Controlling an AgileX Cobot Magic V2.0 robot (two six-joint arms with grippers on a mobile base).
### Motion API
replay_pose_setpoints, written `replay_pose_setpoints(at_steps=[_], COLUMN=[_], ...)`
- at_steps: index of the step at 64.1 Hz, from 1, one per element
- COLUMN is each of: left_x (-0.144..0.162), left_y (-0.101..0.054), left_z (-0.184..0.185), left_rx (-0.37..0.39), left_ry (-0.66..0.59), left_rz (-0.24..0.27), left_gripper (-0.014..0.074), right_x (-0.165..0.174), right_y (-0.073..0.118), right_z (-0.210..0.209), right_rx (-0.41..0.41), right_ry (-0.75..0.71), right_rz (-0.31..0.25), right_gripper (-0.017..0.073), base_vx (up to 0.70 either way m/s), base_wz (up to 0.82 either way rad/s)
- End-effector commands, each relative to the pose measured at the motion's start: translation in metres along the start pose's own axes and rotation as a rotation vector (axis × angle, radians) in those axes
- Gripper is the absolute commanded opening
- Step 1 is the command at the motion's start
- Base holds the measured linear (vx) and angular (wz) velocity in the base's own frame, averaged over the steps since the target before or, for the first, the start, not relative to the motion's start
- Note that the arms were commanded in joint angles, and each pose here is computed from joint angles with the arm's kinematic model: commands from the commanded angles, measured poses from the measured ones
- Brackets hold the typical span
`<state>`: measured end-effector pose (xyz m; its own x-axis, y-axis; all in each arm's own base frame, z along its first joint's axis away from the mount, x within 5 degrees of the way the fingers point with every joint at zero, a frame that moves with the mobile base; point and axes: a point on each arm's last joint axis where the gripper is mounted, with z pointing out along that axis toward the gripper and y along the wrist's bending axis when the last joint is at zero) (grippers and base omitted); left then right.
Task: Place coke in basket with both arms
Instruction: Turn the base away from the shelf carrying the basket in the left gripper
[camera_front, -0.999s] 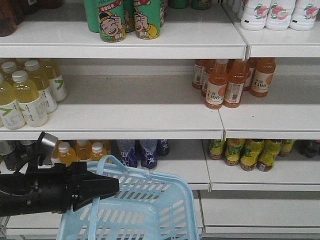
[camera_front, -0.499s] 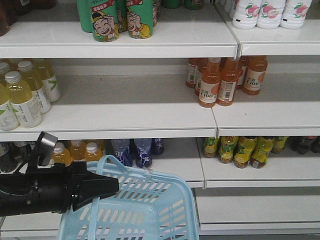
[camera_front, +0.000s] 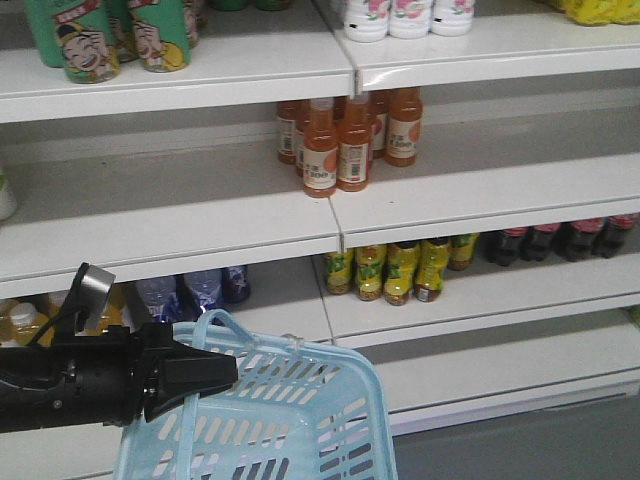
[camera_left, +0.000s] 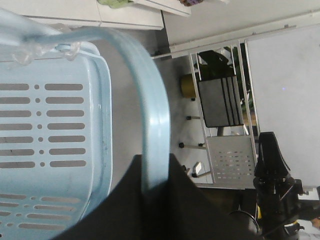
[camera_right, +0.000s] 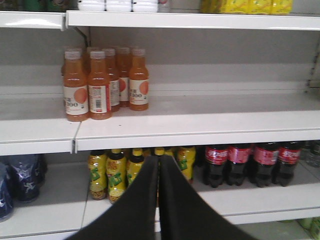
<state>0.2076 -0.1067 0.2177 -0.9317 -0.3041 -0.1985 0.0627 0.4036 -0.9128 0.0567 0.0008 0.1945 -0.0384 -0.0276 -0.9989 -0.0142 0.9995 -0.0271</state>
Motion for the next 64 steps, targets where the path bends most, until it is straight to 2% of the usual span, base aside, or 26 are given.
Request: replay_pose_setpoints(at_steps=[1,64], left_x=[-0.0037,-0.0037], left_y=[-0.0201,-0.0201], left_z=[-0.0044,-0.0044], left_rx=[0.124,0.124], left_ry=[-0.033,-0.033], left_rz=[-0.008,-0.008], left_gripper=[-0.0007,-0.0006], right_x=[-0.0034,-0.0034], right_y=[-0.0002,-0.0002], right_z=[-0.001,-0.001], right_rx=[0.003,0.003], right_ry=[-0.074,-0.074], right_rz=[-0.006,-0.006], right_gripper=[-0.0009,-0.0009], base_vx=[-0.09,-0.1], base_wz=[-0.48,-0.43])
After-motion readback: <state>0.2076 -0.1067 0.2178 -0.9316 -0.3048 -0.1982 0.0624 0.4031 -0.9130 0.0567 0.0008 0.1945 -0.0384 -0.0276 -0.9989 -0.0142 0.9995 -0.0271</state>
